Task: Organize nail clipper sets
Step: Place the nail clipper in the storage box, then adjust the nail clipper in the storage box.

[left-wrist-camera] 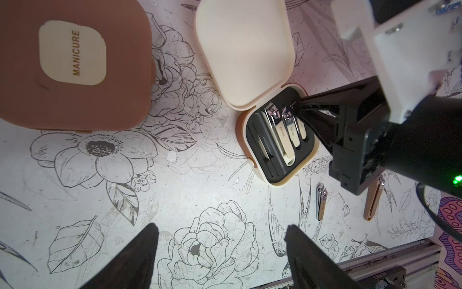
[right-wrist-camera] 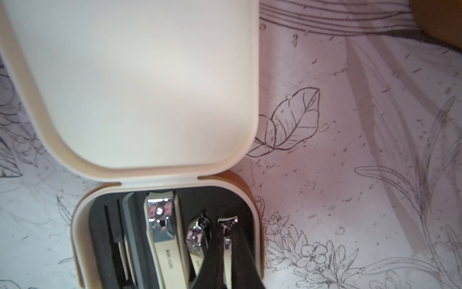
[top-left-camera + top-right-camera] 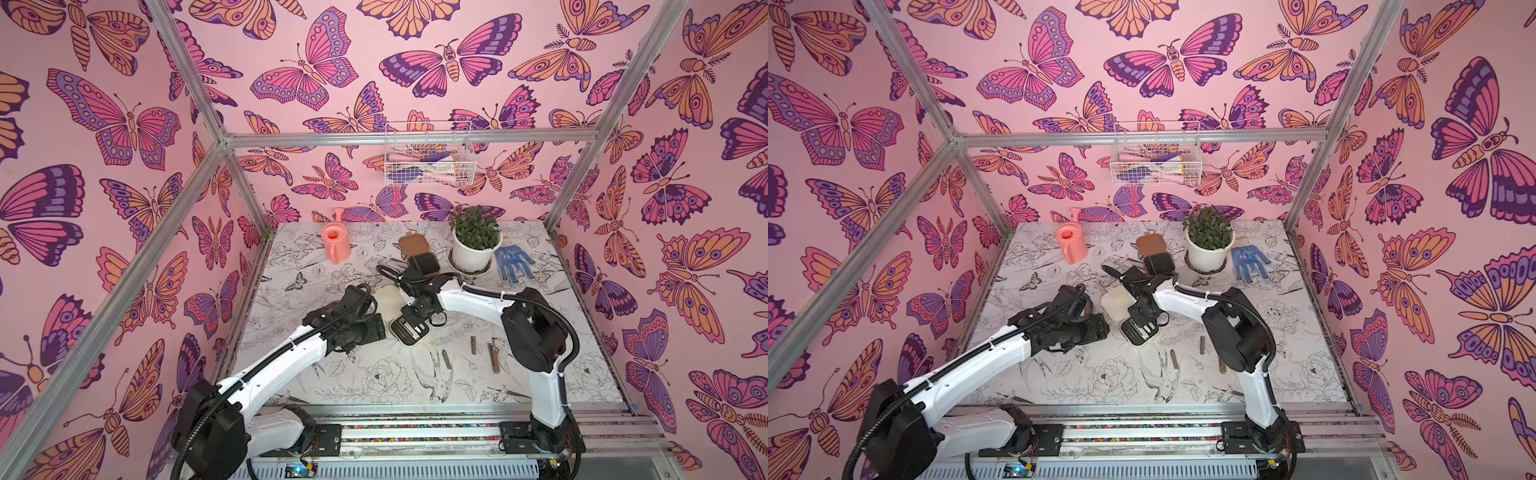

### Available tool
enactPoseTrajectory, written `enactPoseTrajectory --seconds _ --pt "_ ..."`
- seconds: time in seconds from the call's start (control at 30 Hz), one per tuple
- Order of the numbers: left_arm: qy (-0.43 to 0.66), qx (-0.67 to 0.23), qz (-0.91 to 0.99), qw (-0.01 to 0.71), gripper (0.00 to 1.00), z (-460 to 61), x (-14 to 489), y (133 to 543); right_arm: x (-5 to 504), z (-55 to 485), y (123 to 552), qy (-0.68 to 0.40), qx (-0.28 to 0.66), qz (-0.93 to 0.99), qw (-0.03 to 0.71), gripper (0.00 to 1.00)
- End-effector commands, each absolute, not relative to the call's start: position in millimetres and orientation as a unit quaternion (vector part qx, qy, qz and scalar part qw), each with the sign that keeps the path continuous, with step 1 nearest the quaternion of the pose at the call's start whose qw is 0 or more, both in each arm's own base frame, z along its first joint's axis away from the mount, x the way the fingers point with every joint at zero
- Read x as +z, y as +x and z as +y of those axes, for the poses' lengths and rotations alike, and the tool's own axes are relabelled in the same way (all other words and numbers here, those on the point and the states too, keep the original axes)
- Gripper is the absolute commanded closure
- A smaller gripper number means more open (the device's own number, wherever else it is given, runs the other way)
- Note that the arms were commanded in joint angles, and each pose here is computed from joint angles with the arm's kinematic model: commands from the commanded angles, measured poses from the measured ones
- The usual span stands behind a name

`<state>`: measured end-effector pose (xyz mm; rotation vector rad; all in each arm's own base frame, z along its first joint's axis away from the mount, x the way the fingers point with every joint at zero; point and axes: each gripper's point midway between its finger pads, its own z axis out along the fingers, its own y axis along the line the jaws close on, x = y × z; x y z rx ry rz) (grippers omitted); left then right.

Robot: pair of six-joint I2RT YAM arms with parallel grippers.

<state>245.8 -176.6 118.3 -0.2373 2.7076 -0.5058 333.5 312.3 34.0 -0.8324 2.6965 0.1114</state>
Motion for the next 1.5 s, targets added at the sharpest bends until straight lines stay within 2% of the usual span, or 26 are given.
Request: enactPoseTrajectory --seconds 0.0,0.23,0.57,1.47 --pt "-0.084 -0.176 0.965 0.178 0.18 -174.2 114.1 242.7 11.6 294.4 314.2 -0.29 0.009 0.951 0.107 0.9" --pt "-0.084 -0.176 0.964 0.182 0.18 -172.4 115.5 241.3 58.1 309.3 324.1 -0.287 0.041 0.946 0.147 0.86" --pt "-0.085 -0.175 0.964 0.182 0.18 -172.1 114.7 242.0 70.7 316.0 312.4 -0.292 0.064 0.943 0.15 0.86" --pt "-0.084 -0.174 0.964 0.182 0.18 -172.5 115.1 244.1 36.5 325.4 320.2 -0.299 0.046 0.945 0.123 0.88"
